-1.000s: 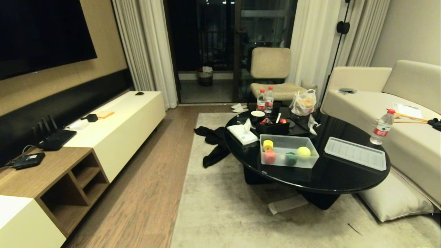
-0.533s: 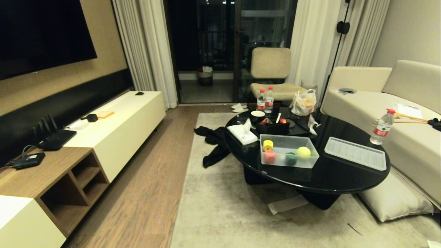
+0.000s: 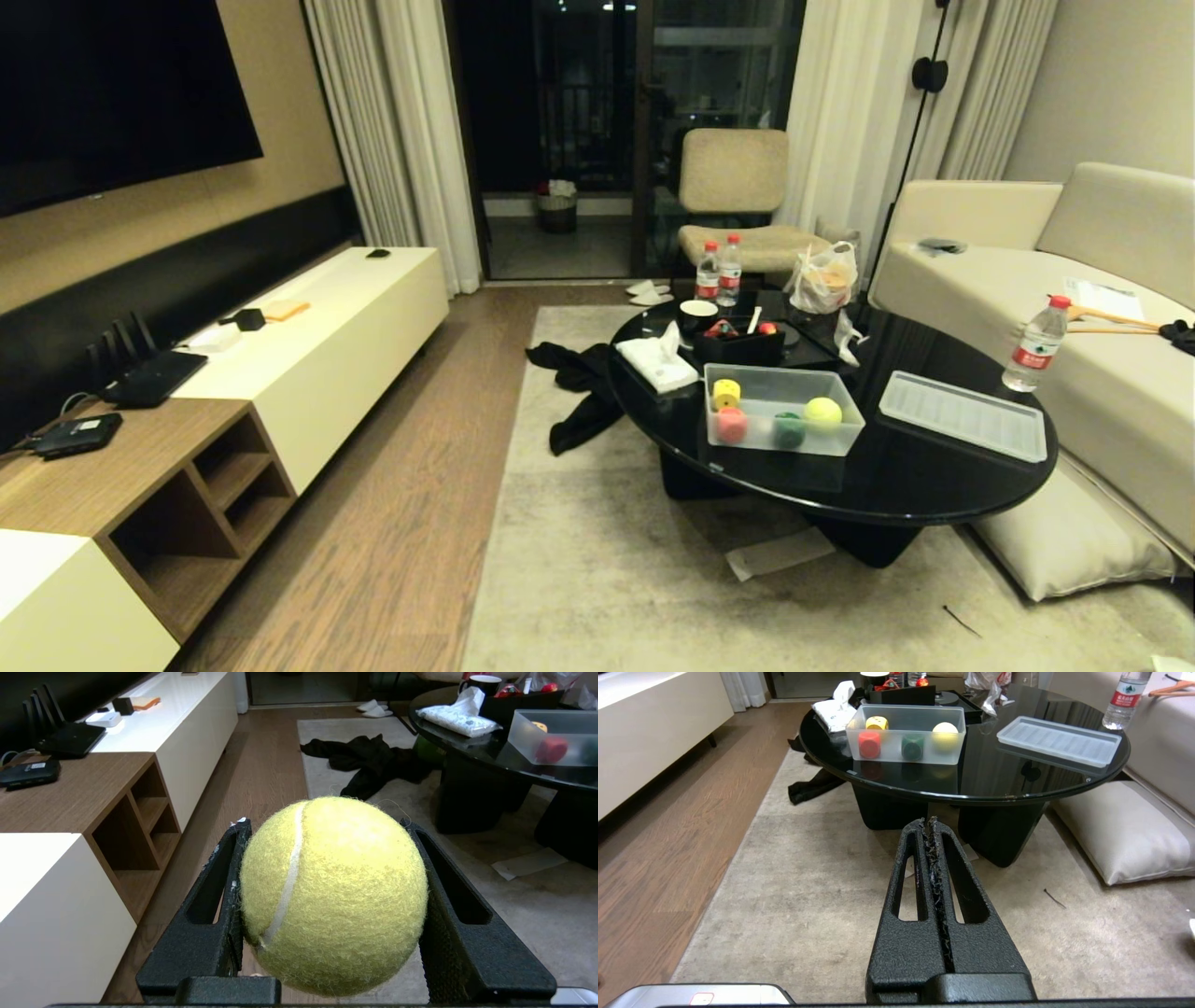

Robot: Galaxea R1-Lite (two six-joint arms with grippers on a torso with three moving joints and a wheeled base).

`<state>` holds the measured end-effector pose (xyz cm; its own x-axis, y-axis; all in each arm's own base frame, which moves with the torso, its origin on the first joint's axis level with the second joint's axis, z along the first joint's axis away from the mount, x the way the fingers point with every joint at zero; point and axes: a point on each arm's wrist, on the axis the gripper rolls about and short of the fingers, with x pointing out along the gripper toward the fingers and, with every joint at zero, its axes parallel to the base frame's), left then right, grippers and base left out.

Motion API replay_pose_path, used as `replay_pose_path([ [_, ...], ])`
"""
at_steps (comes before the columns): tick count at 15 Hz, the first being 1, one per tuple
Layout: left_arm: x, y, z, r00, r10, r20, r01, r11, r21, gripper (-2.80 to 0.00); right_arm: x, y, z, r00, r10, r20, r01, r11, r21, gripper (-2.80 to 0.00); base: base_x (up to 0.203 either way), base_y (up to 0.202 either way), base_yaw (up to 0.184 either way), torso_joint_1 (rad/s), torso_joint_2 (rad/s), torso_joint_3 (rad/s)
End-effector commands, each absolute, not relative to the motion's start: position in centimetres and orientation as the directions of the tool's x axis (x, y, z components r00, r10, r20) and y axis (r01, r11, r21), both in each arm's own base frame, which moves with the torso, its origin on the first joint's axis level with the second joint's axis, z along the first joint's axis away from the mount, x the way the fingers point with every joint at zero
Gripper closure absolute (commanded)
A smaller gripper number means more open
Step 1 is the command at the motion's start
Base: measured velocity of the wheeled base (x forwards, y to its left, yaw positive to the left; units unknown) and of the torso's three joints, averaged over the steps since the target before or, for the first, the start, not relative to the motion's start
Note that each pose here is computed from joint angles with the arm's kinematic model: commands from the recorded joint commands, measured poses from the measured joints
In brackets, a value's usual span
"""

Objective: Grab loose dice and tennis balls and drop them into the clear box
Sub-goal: Put the ball in the box

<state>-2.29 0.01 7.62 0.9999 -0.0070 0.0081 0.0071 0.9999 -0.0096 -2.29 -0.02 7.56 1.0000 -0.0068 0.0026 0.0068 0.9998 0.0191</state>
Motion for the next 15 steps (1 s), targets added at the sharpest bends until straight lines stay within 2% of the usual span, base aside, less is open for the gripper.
replay_pose_path([
  [1, -2.27, 0.01, 7.58, 1.0, -0.008, 0.006, 0.008, 1.0, -0.011, 0.0, -2.27, -0.02, 7.52, 1.0, -0.006, 0.0, 0.006, 1.0, 0.018, 0.0, 0.0, 0.0, 0.0, 0.0, 0.0, 0.0],
  [15, -2.27, 0.01, 7.58, 1.0, -0.008, 0.006, 0.008, 1.0, -0.012, 0.0, -2.27, -0.02, 7.51, 1.0, -0.008, -0.002, 0.008, 1.0, 0.023, 0.0, 0.0, 0.0, 0.0, 0.0, 0.0, 0.0],
])
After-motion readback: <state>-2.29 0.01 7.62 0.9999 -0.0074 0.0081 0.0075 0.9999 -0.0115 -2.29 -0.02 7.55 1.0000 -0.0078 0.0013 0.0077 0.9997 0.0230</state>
